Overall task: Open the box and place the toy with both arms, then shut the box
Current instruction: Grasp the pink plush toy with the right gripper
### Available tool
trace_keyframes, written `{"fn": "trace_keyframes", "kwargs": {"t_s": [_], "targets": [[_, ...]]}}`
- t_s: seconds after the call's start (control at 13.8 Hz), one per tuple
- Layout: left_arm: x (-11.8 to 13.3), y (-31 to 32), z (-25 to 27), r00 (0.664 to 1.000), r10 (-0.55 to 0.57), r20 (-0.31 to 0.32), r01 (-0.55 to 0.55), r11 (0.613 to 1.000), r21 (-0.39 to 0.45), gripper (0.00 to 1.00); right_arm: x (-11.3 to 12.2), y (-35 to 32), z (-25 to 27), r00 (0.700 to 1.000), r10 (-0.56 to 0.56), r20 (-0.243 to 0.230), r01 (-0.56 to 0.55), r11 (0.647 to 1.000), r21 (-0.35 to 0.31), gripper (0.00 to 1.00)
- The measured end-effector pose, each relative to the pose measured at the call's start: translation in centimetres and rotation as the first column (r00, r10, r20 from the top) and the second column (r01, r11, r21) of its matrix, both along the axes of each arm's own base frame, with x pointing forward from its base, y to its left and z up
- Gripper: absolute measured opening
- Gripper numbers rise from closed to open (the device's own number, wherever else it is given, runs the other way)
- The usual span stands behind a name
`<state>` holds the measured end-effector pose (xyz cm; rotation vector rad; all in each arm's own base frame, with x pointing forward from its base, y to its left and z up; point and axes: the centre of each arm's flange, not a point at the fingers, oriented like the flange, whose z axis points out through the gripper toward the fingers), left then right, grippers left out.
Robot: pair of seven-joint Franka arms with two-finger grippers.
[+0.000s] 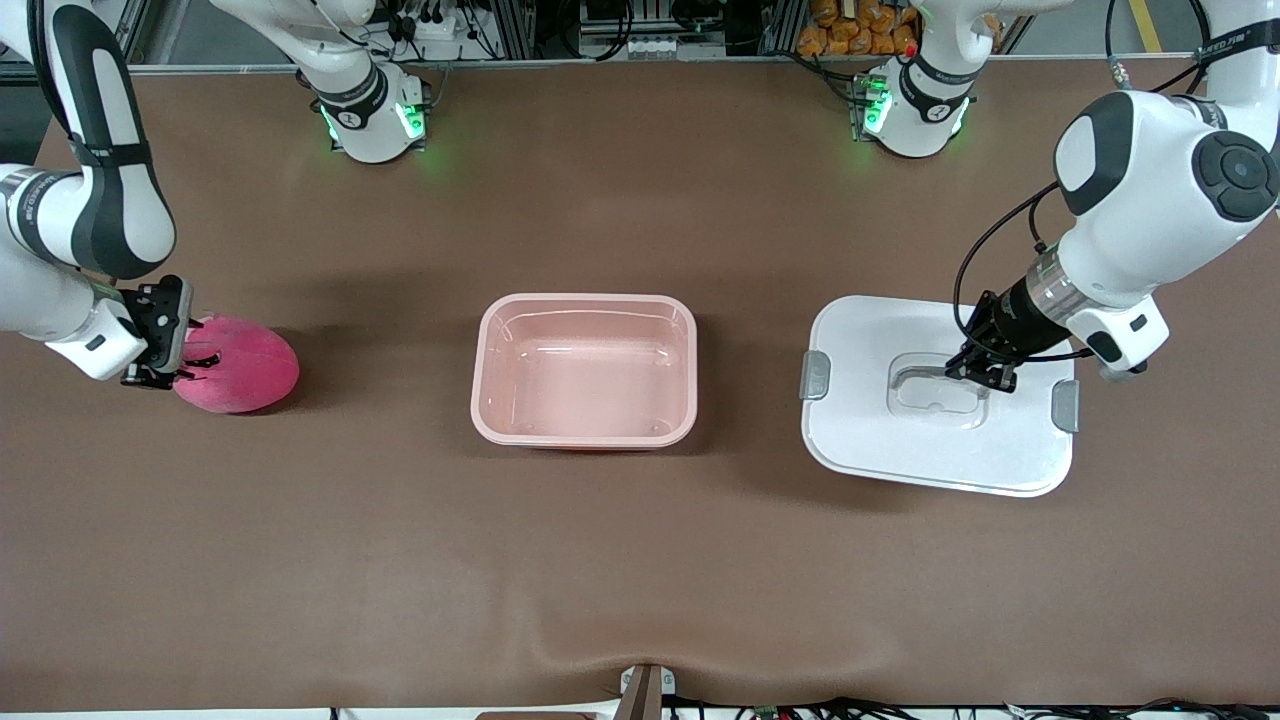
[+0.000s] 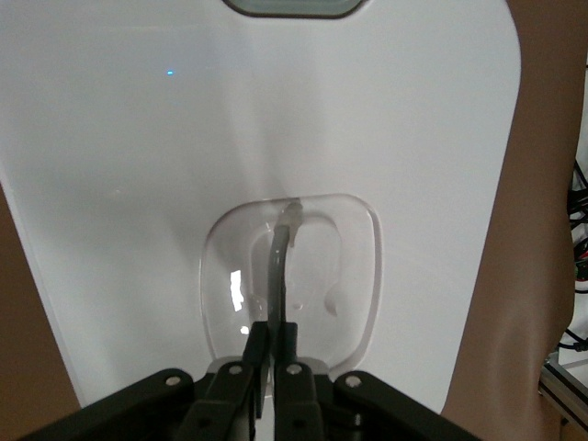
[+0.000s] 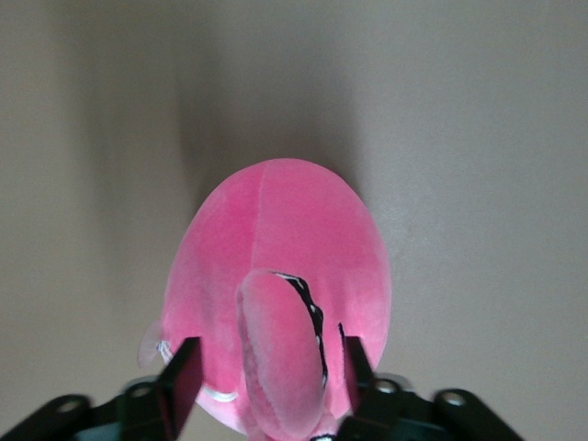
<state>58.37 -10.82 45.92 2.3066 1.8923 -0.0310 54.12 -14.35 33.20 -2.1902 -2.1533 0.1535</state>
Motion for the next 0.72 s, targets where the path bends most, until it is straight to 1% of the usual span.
{"fn": "trace_keyframes", "kwargs": {"t_s": [0.07, 0.14, 0.43, 0.51, 0.65, 0.72], "targets": [[0.0, 0.0, -0.1, 1.000, 0.000, -0.002, 0.000, 1.000, 0.000, 0.06, -0.1, -0.1, -0.2, 1.000, 0.004, 0.003, -0.004, 1.000, 0.001, 0.52], [0.0, 0.0, -0.2, 1.000, 0.000, -0.003, 0.000, 1.000, 0.000, 0.06, -0.2, -0.1, -0.5, 1.000, 0.003, 0.006, -0.003, 1.000, 0.003, 0.48], [0.0, -0.1, -0.3, 1.000, 0.001, -0.005, -0.001, 1.000, 0.000, 0.06, -0.6, 0.3, -1.3, 1.000, -0.007, 0.010, 0.007, 1.000, 0.023, 0.48], [0.0, -0.1, -0.3, 1.000, 0.002, -0.005, -0.002, 1.000, 0.000, 0.06, -0.6, 0.4, -1.3, 1.000, -0.006, 0.011, 0.006, 1.000, 0.025, 0.41], [0.1, 0.0, -0.3, 1.000, 0.005, -0.005, -0.005, 1.000, 0.000, 0.06, -0.6, 0.5, -1.3, 1.000, -0.007, 0.011, 0.006, 1.000, 0.027, 0.18], [0.1, 0.0, -0.3, 1.000, 0.005, -0.005, -0.005, 1.000, 0.000, 0.06, -0.6, 0.5, -1.3, 1.000, -0.007, 0.012, 0.007, 1.000, 0.027, 0.14]]}}
